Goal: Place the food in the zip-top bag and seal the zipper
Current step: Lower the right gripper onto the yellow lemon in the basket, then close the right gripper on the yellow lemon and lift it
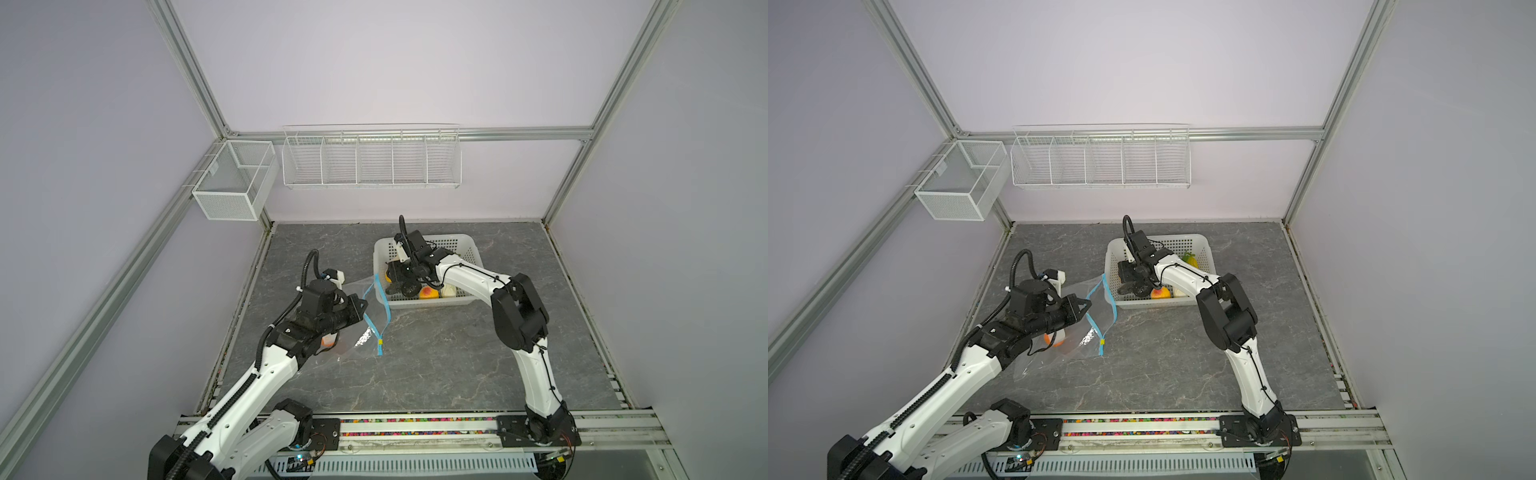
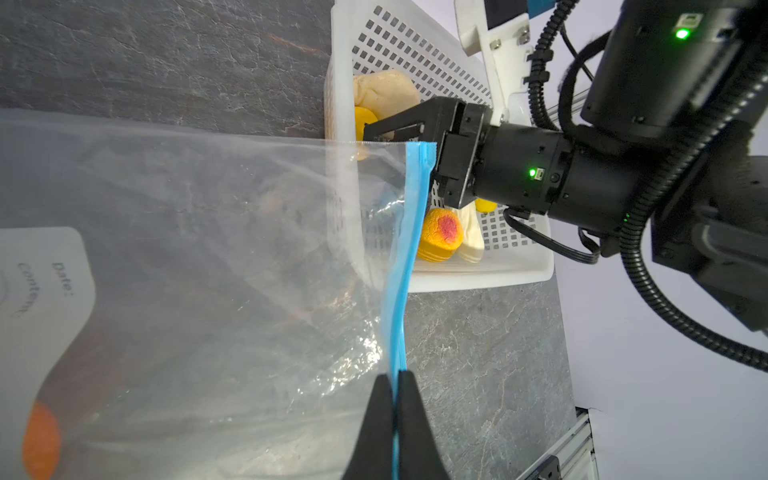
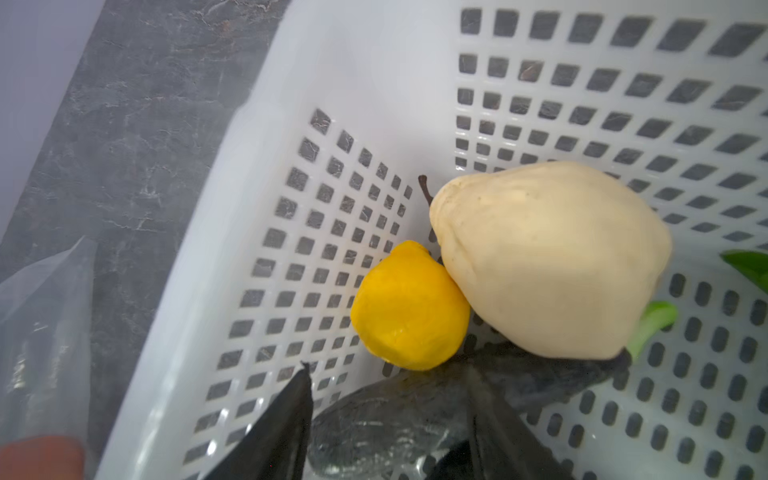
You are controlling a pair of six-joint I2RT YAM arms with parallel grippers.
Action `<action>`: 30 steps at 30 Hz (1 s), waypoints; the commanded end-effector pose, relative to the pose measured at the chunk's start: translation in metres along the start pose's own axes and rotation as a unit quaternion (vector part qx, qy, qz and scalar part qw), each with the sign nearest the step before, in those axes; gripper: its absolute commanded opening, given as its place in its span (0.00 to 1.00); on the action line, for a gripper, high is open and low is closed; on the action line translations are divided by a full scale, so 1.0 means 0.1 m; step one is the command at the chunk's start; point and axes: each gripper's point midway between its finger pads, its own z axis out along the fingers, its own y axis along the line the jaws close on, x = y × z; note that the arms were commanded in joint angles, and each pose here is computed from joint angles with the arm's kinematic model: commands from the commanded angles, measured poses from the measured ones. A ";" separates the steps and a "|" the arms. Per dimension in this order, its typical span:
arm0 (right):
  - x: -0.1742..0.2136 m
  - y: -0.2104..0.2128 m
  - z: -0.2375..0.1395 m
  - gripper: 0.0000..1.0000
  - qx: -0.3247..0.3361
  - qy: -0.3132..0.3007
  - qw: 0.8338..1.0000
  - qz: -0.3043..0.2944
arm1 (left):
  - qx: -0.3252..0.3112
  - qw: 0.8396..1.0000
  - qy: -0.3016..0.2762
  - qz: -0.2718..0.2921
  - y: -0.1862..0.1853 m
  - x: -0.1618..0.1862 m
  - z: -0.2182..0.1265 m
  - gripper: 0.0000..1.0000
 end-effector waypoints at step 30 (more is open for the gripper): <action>-0.24 -0.06 0.13 0.52 0.052 -0.037 0.997 -0.047 | 0.001 1.000 -0.012 -0.007 0.04 0.01 -0.05 0.00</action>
